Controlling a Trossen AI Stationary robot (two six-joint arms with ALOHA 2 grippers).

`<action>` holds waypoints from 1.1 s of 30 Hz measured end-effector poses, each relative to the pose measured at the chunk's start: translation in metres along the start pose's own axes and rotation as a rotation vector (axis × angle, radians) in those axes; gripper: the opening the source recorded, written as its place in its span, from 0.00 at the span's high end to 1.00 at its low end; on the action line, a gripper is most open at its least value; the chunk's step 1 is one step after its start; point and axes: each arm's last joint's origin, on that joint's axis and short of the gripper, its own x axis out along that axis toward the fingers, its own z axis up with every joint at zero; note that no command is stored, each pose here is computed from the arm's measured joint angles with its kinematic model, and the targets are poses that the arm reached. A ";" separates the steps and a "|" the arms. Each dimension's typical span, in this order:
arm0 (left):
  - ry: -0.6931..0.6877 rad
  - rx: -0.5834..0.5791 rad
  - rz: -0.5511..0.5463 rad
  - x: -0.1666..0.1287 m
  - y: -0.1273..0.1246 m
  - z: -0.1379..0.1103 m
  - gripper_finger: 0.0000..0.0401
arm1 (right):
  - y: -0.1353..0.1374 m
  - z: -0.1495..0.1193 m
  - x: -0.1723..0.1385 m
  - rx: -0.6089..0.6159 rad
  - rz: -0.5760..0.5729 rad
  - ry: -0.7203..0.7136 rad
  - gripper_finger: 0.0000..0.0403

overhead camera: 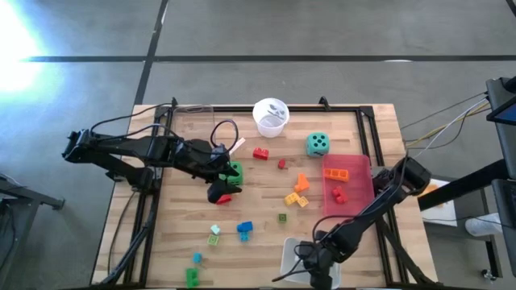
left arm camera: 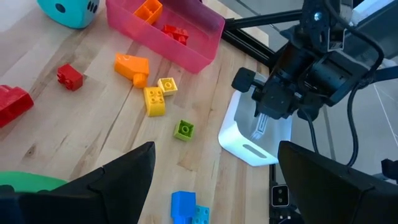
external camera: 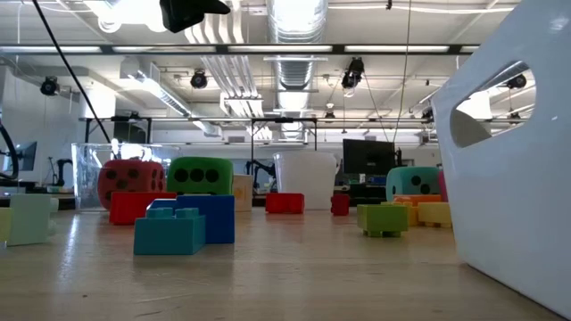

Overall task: Pick & Place Toys
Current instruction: Put the blue deck of cards into the white bin

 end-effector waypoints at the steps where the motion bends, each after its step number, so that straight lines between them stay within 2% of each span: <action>1: 0.000 0.000 0.000 0.000 0.000 0.000 0.15 | 0.000 0.000 0.001 -0.001 0.006 0.002 0.85; 18: 0.000 0.000 0.000 0.000 0.000 0.000 0.15 | 0.000 0.003 0.003 0.010 0.014 -0.001 0.85; 20: 0.000 0.000 0.000 0.000 0.000 0.000 0.15 | 0.000 0.002 0.003 0.010 0.015 0.004 0.81; 27: 0.000 0.003 0.000 0.000 0.000 0.000 0.15 | 0.000 0.002 0.004 0.011 0.014 0.010 0.54; 33: 0.000 0.003 0.000 0.000 0.000 0.000 0.15 | 0.000 0.002 0.004 0.011 0.014 0.010 0.42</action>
